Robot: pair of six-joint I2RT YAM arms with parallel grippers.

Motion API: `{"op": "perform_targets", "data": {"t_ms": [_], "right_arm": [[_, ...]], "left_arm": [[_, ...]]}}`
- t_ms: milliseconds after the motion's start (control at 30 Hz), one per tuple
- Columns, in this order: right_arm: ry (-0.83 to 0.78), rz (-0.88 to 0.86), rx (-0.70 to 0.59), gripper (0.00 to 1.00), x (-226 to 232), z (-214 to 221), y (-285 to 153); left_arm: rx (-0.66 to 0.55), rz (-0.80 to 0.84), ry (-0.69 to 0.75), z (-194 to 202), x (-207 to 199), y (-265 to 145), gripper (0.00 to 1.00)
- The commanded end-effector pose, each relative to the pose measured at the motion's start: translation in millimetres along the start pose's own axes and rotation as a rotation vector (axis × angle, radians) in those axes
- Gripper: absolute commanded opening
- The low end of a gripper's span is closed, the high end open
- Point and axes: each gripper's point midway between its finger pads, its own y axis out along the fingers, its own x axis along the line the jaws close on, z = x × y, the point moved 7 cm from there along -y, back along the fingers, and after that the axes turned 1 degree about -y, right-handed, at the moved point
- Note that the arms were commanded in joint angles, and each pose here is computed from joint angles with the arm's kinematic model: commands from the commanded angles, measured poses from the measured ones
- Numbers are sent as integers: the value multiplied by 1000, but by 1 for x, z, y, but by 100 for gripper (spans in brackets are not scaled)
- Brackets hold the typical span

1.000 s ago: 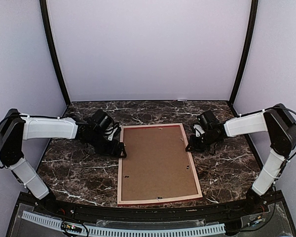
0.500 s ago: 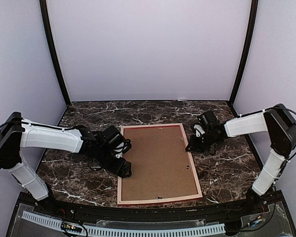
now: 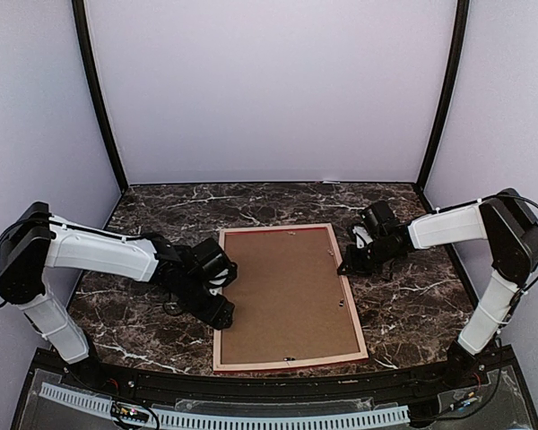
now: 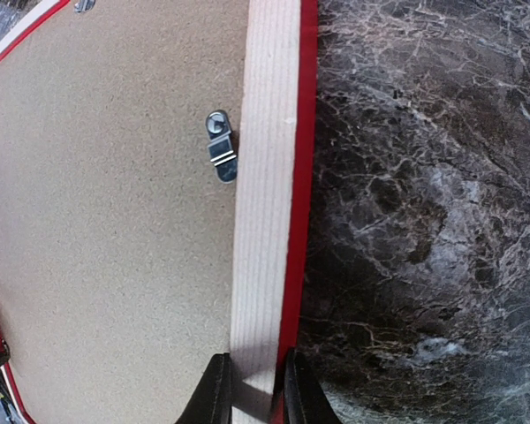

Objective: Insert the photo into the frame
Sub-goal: Press the fastener onto the backboard.

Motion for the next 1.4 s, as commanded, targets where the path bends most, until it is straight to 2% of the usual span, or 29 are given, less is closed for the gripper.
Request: {"op": "perform_targets", "data": {"t_ms": [0, 233, 467, 700, 1000, 1367], "right_arm": [[47, 112, 83, 0, -29, 23, 13], [44, 109, 82, 0, -28, 21, 12], [40, 111, 83, 0, -27, 21, 11], [39, 108, 81, 0, -27, 21, 11], [41, 100, 88, 0, -28, 24, 13], [41, 96, 93, 0, -29, 27, 14]], "left_arm": [[31, -42, 25, -1, 1, 3, 75], [22, -38, 20, -7, -1, 8, 70], [29, -42, -39, -9, -2, 15, 55], [48, -48, -111, -6, 0, 21, 46], [55, -23, -176, -5, -1, 28, 44], [82, 9, -237, 2, 4, 28, 36]]}}
